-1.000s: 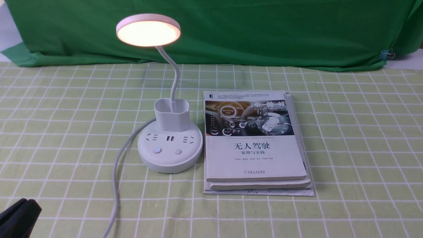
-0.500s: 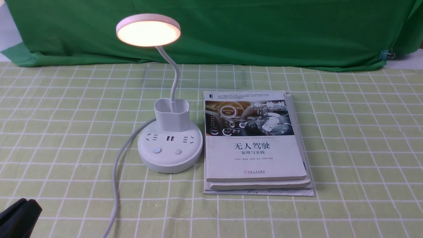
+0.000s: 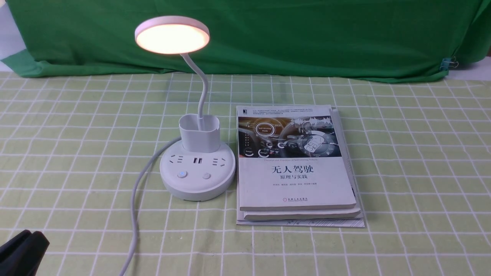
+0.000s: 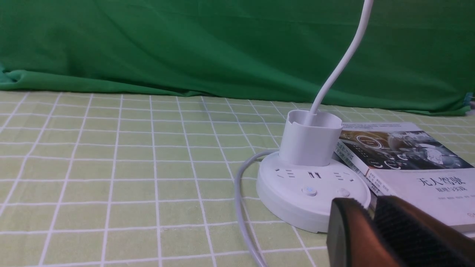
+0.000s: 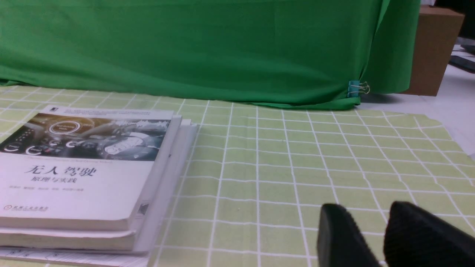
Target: Turn on the table lamp on the green coffee tablecloth with your hand.
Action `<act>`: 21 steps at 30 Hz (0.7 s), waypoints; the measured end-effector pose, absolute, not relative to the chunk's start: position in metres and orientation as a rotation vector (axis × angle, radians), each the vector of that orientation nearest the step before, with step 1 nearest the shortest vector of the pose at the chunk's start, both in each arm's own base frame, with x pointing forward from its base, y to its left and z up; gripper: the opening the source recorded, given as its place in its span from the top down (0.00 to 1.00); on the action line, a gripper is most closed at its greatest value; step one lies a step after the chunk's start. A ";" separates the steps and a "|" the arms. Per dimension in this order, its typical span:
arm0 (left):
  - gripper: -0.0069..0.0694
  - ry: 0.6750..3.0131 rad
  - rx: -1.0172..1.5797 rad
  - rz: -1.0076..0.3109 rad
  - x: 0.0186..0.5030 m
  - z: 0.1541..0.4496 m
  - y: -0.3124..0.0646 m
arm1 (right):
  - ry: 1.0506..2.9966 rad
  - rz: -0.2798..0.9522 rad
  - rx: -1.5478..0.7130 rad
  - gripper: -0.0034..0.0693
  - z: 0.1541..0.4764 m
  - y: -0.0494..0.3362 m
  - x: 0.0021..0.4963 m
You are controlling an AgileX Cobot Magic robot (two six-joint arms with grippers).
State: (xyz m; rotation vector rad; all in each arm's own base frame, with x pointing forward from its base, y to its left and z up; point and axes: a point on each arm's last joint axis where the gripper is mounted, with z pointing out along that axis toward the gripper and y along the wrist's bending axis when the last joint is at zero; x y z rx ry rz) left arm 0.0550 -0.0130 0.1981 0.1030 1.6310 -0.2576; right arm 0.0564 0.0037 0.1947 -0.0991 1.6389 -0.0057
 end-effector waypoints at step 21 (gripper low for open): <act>0.78 1.618 -0.148 -0.017 0.056 0.198 0.004 | 1.639 -0.006 -0.099 0.62 0.195 0.004 0.056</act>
